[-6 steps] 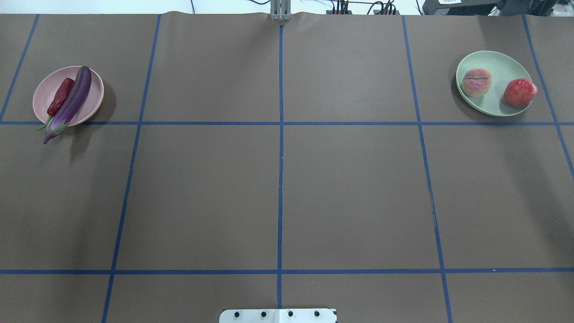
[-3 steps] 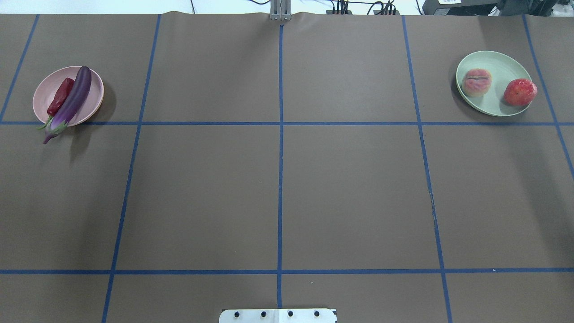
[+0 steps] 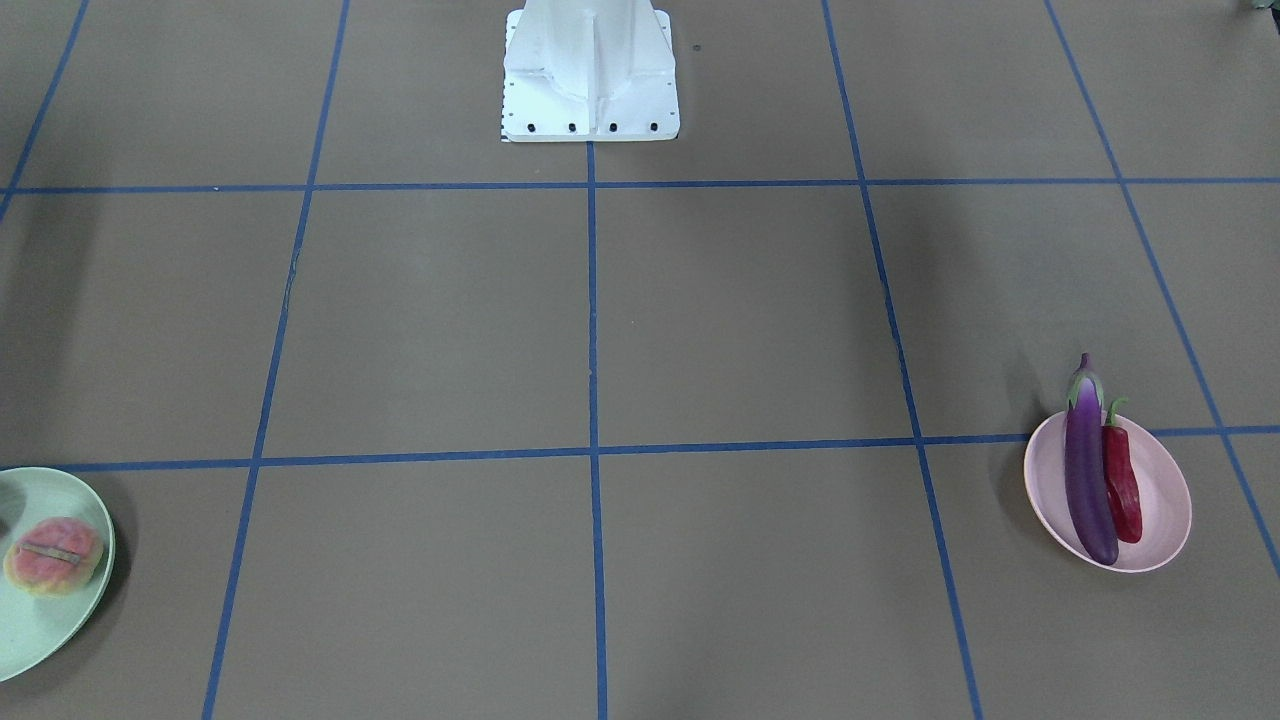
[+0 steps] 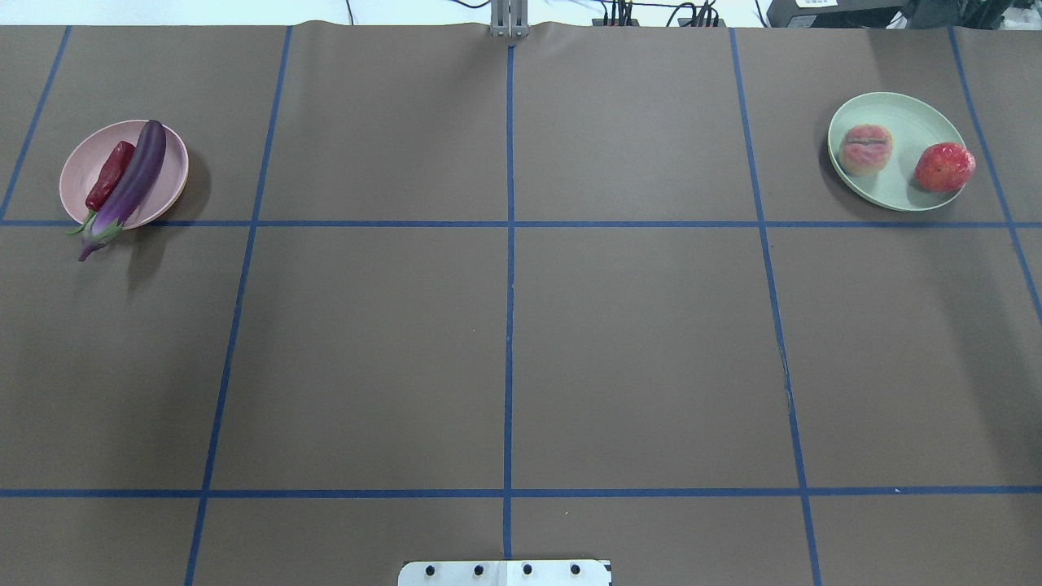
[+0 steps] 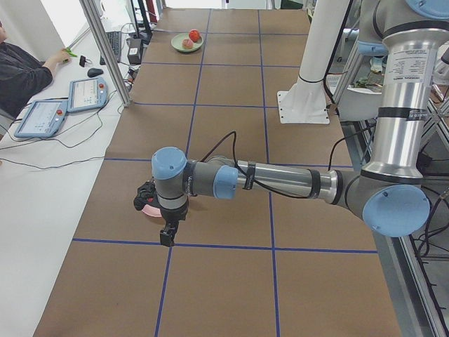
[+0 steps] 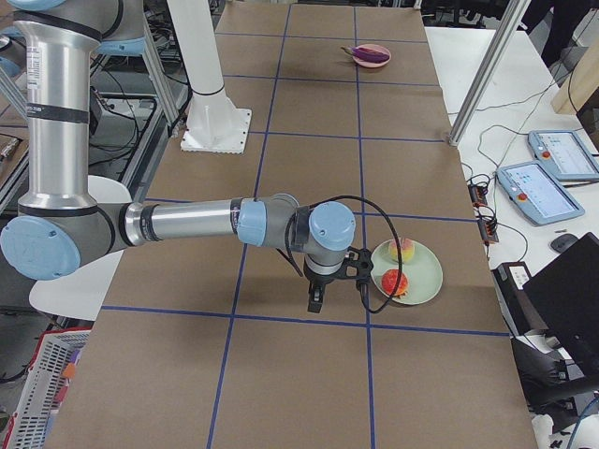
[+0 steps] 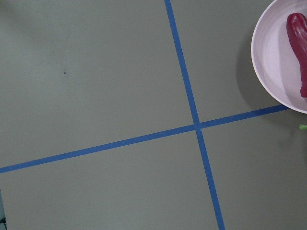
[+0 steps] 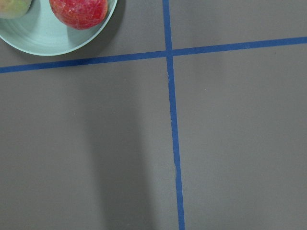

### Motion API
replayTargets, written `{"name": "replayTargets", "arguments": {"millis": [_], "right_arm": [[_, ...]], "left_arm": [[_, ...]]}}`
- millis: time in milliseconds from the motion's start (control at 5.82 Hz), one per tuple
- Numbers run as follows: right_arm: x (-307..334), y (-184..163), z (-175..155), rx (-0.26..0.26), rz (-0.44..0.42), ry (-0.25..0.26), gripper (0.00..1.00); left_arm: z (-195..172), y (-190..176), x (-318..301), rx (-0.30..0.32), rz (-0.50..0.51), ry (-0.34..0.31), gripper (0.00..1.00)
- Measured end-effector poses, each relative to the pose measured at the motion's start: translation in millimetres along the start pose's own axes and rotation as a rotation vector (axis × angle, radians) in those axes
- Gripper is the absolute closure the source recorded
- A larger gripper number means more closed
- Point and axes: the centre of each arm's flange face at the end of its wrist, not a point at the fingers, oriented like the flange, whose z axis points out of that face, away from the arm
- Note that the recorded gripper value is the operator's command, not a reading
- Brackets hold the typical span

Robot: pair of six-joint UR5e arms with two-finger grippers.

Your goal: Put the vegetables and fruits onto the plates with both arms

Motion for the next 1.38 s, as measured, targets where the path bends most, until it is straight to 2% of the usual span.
{"name": "replayTargets", "arguments": {"millis": [516,859,1375], "right_arm": [[2,-4,7,0.011,-0.018,0.004,0.00],[4,-6,19,-0.007,-0.025,0.002,0.00],[10,-9,29,-0.007,-0.038,0.002,0.00]], "left_arm": [[7,6,-4,-0.030,-0.018,0.009,0.00],[14,12,-8,-0.044,-0.025,0.018,0.00],[18,13,-10,-0.051,-0.031,0.020,0.00]]}}
